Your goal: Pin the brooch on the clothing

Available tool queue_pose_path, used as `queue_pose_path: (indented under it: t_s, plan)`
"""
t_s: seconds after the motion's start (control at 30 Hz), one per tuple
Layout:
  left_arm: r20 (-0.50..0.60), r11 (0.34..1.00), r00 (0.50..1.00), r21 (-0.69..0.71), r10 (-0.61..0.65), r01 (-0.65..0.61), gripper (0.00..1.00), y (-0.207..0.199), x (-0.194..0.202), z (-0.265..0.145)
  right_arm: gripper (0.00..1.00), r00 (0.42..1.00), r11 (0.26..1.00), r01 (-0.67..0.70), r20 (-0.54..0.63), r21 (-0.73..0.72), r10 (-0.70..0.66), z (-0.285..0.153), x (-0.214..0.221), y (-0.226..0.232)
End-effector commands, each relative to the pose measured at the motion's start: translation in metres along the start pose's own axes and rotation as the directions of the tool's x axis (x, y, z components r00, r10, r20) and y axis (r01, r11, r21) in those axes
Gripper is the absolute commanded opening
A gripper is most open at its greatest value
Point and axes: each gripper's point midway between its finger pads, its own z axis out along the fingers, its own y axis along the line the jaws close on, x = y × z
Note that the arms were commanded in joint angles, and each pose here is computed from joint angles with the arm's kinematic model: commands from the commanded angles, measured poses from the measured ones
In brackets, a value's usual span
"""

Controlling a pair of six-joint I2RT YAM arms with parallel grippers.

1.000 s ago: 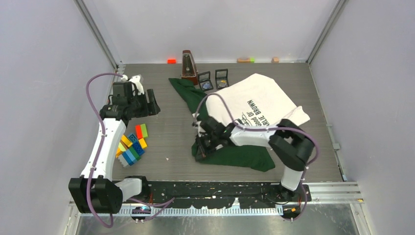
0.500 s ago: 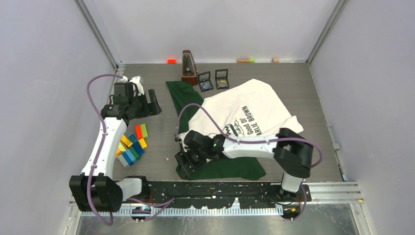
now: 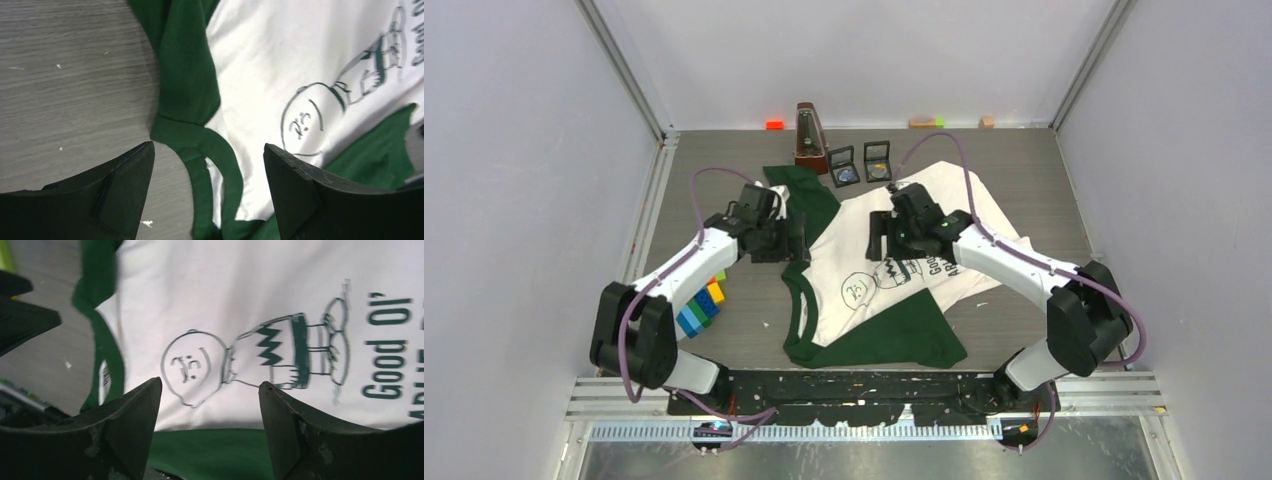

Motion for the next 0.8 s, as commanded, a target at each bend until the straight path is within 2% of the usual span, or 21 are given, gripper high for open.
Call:
queue_pose_path:
  t_s: [0.0, 0.13, 0.23, 0.33, 0.43, 0.57, 0.67, 0.77]
  plan:
    - [0.095, 0.998, 0.995, -0.065, 0.004, 0.002, 0.79, 0.005, -0.031, 0.019, 0.78, 0.997, 0.995, -0.079, -0.014, 0.059, 0.080, 0.009, -0.005, -0.042]
    - [0.135, 0.998, 0.991, -0.054, -0.007, 0.015, 0.75, 0.004, -0.043, 0.035, 0.77, 0.986, 0.978, -0.165, -0.001, 0.123, 0.167, 0.019, -0.022, -0.085]
    - [0.096, 0.998, 0.995, -0.053, -0.015, 0.020, 0.75, 0.005, -0.040, 0.052, 0.78, 0.980, 0.965, -0.199, 0.020, 0.174, 0.199, 0.023, -0.033, -0.112]
    - [0.053, 0.999, 0.998, -0.033, -0.021, 0.022, 0.74, 0.003, -0.036, 0.069, 0.78, 0.973, 0.957, -0.223, -0.012, 0.186, 0.229, 0.035, -0.031, -0.127]
    - [0.047, 0.998, 0.999, -0.059, -0.023, 0.026, 0.69, 0.009, -0.037, 0.078, 0.78, 0.963, 0.944, -0.258, -0.019, 0.206, 0.267, 0.042, -0.031, -0.141]
    - [0.036, 0.996, 0.999, -0.091, -0.018, 0.021, 0.52, 0.016, -0.035, 0.086, 0.77, 0.954, 0.929, -0.286, -0.022, 0.234, 0.299, 0.048, -0.028, -0.152]
    - [0.024, 0.995, 1.000, -0.103, -0.018, 0.020, 0.25, 0.020, -0.030, 0.089, 0.78, 0.946, 0.910, -0.308, -0.014, 0.277, 0.325, 0.048, -0.025, -0.165]
    - [0.034, 0.989, 0.999, -0.142, -0.026, 0.030, 0.07, 0.033, -0.026, 0.084, 0.79, 0.930, 0.879, -0.349, 0.009, 0.326, 0.366, 0.046, -0.022, -0.180]
